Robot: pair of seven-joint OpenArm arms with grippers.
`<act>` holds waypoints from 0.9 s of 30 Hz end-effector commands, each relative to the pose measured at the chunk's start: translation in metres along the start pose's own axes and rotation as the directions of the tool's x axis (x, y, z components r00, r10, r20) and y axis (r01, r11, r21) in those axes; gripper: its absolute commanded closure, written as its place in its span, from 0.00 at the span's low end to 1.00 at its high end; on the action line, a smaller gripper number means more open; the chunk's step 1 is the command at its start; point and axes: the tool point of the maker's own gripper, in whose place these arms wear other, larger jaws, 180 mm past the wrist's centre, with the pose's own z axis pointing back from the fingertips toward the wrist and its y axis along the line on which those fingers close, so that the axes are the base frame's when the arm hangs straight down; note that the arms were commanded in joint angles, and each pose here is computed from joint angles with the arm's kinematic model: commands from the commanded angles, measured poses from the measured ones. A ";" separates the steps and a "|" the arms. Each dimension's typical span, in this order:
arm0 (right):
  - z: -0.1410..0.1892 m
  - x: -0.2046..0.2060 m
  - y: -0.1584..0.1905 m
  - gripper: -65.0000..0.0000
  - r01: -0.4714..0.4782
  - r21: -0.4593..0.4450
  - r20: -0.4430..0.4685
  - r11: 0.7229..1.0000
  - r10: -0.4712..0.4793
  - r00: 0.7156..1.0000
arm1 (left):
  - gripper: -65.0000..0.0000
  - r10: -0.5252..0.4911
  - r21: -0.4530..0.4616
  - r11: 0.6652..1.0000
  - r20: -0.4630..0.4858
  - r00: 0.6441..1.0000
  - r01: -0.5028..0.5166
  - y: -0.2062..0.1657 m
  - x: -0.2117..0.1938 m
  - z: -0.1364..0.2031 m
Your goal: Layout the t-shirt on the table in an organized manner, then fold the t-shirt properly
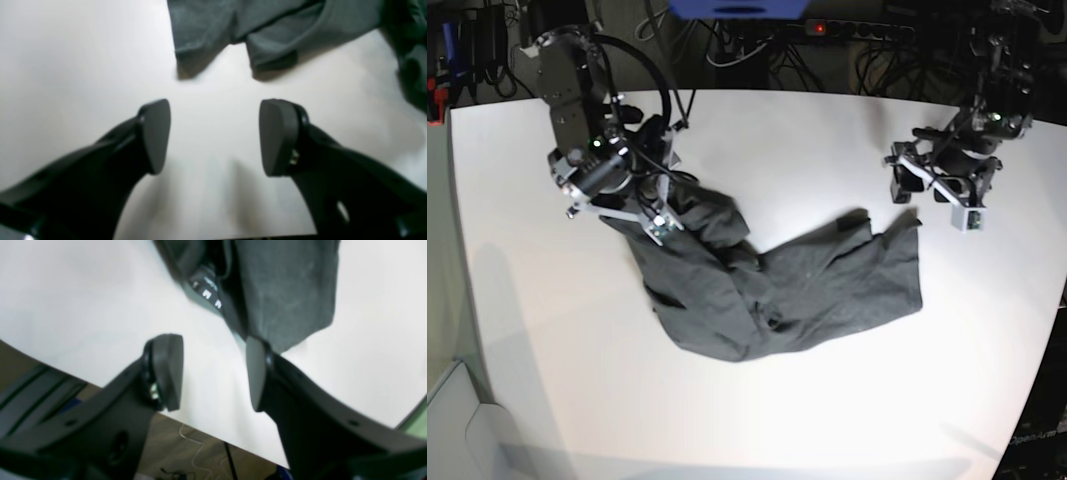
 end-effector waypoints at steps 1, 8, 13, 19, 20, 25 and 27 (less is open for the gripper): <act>0.097 0.153 -0.065 0.52 0.210 -0.141 0.764 0.967 -0.028 0.645 | 0.38 -0.016 0.003 1.000 0.042 0.999 0.015 0.001 0.013 0.003; 0.078 0.125 -0.041 0.52 0.200 -0.093 0.746 0.975 -0.065 0.663 | 0.38 -0.014 0.005 1.000 0.040 0.999 0.014 0.002 0.012 0.002; 0.064 0.098 -0.021 0.52 0.197 -0.054 0.719 0.979 -0.099 0.688 | 0.38 -0.020 -0.005 1.000 0.055 0.998 0.020 -0.002 0.020 0.001; 0.052 0.062 0.004 0.52 0.198 -0.007 0.689 0.980 -0.139 0.711 | 0.38 -0.020 -0.004 1.000 0.058 0.998 0.021 -0.001 0.022 0.000; 0.051 0.057 0.009 0.52 0.199 0.002 0.686 0.980 -0.146 0.713 | 0.38 -0.020 -0.004 1.000 0.059 0.998 0.021 -0.001 0.022 0.000; 0.047 0.030 0.030 0.52 0.203 0.043 0.662 0.978 -0.180 0.727 | 0.38 -0.020 -0.004 1.000 0.059 0.998 0.021 -0.001 0.022 0.000; 0.047 0.025 0.045 0.52 0.182 0.073 0.657 0.981 -0.185 0.731 | 0.38 -0.020 -0.004 1.000 0.059 0.998 0.021 -0.001 0.022 0.000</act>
